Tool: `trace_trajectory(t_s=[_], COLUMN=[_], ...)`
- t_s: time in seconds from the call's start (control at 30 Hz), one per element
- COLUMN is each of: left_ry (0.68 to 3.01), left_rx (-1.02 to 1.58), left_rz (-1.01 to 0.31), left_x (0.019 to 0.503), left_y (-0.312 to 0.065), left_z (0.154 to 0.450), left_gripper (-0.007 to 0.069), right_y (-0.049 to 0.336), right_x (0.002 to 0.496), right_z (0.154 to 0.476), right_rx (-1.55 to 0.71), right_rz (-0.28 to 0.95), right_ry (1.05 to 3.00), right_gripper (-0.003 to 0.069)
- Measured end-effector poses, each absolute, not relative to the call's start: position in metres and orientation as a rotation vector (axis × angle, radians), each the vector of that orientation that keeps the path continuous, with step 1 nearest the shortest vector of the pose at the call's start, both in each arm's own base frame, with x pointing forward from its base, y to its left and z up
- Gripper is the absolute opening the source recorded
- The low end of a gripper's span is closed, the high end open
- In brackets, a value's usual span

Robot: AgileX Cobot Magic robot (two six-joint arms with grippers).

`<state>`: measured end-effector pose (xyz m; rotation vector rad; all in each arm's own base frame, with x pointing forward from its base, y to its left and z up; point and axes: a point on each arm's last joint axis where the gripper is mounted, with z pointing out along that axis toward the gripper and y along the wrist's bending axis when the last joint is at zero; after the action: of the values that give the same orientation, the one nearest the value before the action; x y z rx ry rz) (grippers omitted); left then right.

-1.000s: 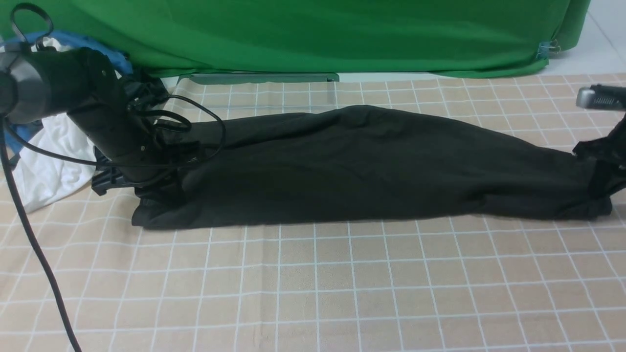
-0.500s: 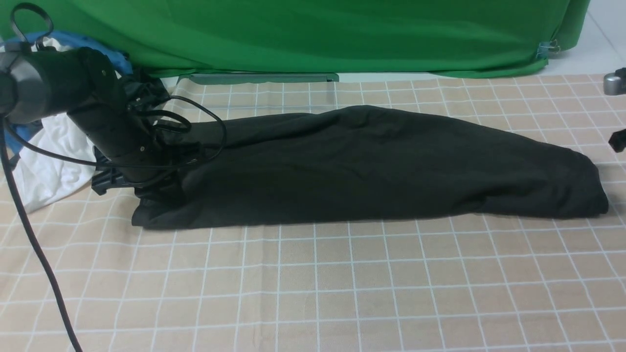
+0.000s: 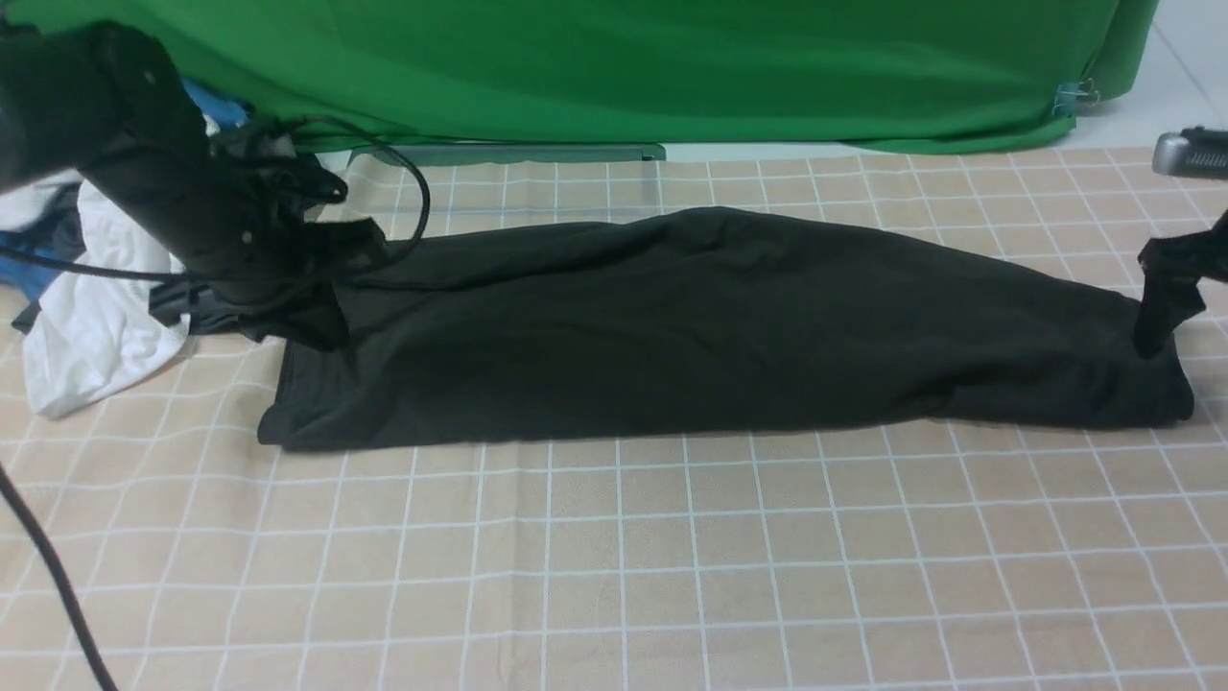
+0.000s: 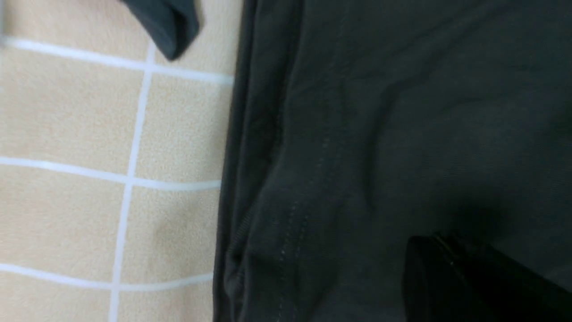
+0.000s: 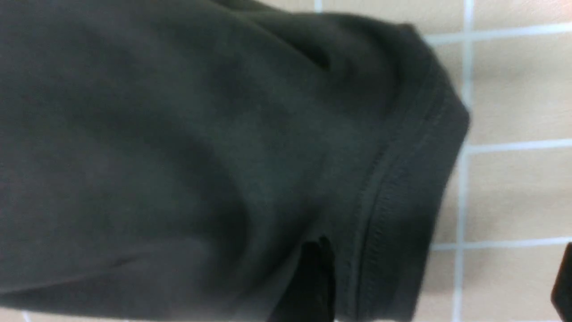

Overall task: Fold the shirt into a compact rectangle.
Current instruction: 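Pull the folded dark garment lengthwise by its ends to straighten it flat on the table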

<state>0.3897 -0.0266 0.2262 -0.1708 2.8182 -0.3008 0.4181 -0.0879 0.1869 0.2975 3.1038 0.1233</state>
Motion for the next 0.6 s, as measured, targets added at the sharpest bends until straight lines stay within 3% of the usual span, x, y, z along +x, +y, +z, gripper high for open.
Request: trace_trajectory(t_s=[0.23,0.43,0.53,0.57,0.6], left_ry=[2.892,2.917,2.903,2.888,2.888], left_rx=[-0.419,-0.480,-0.425,-0.409,-0.409], left_rz=[-0.101,-0.168,-0.204,-0.208,-0.208], left_x=[0.381,0.379,0.380,0.384,0.384], left_y=[-0.007,0.002,-0.002,-0.003,-0.003], left_z=[0.224,0.224,0.225,0.222,0.222], left_gripper=[0.0003,0.0027,0.0092,0.0160,0.0160], right_y=[-0.077,-0.071,-0.068,-0.066,-0.066], right_x=[0.421,0.422,0.422,0.422,0.422], right_z=[0.180,0.184,0.184,0.184,0.184], right_rx=[0.251,0.220,0.206,0.199,0.199], right_rz=[0.139,0.138,0.138,0.138,0.138], right_ry=[3.124,3.117,3.119,3.118,3.118], right_gripper=[0.0680,0.0661,0.0653,0.0647,0.0647])
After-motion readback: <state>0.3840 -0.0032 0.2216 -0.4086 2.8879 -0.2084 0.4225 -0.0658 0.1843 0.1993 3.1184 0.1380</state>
